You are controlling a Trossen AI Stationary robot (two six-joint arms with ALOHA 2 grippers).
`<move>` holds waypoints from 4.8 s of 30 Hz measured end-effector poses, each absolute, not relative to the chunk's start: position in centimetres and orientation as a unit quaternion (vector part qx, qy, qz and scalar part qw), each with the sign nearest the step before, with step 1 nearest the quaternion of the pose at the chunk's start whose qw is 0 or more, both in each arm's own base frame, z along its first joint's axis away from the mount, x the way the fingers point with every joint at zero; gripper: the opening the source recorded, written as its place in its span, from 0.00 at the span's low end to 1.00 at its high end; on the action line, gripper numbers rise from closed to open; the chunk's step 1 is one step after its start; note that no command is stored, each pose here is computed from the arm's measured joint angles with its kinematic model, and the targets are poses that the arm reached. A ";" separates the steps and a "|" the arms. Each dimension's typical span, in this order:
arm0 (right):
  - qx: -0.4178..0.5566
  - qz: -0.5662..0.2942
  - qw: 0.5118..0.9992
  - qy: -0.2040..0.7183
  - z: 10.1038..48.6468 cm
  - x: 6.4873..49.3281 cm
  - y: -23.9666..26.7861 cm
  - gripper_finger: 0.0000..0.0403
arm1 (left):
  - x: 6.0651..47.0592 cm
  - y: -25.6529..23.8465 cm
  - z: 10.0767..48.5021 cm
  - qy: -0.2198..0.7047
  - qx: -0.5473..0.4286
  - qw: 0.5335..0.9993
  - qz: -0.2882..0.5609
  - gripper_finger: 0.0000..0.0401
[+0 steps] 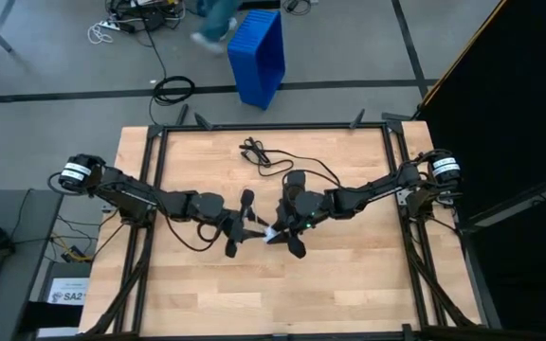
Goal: Insert USB
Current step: Insert the pink USB cable into the white charger adapter, then insert the white charger adapter into the black outlet
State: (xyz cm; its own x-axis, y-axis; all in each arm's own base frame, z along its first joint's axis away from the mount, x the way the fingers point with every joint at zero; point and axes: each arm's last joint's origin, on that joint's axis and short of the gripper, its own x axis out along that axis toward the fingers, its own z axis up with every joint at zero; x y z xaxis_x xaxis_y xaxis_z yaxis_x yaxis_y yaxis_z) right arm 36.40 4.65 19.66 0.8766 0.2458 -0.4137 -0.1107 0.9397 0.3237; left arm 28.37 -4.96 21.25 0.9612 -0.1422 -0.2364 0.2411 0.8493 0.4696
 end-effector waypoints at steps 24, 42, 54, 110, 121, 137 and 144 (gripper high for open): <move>0.032 0.047 0.972 0.228 20.6 36.8 4.3 0.21 | 27.3 -4.3 21.8 0.150 0.230 0.961 -0.036 0.45; 0.181 0.182 0.929 0.266 21.4 37.2 2.5 0.21 | 28.0 -5.5 21.3 0.109 0.284 0.947 -0.104 0.55; 0.193 0.202 0.922 0.268 21.4 37.1 2.7 0.21 | 29.1 -5.8 20.1 0.086 0.320 0.937 -0.109 0.61; 0.165 0.137 0.947 0.238 25.0 35.2 0.5 0.37 | 28.9 -5.5 21.0 0.087 0.370 0.923 -0.055 0.42; 0.000 -0.048 0.970 0.238 28.5 31.5 -0.1 0.37 | 28.8 -5.3 20.6 0.115 0.385 0.915 -0.038 0.42; -0.037 -0.121 0.952 0.278 26.3 28.0 -1.7 0.38 | 28.9 -2.5 19.7 0.168 0.369 0.914 -0.025 0.42; -0.041 -0.144 0.967 0.207 27.0 25.1 -2.3 0.38 | 28.0 -1.0 19.1 0.118 0.360 0.925 -0.023 0.42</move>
State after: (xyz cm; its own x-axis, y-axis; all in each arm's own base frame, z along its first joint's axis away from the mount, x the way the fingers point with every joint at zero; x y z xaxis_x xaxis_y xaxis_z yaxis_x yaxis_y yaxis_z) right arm 25.08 -2.25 27.01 0.8726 -0.2956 -0.3888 0.2616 0.9551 -0.1389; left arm 27.98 -0.97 19.09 0.9712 0.0413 -0.2346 0.1279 0.7404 0.6599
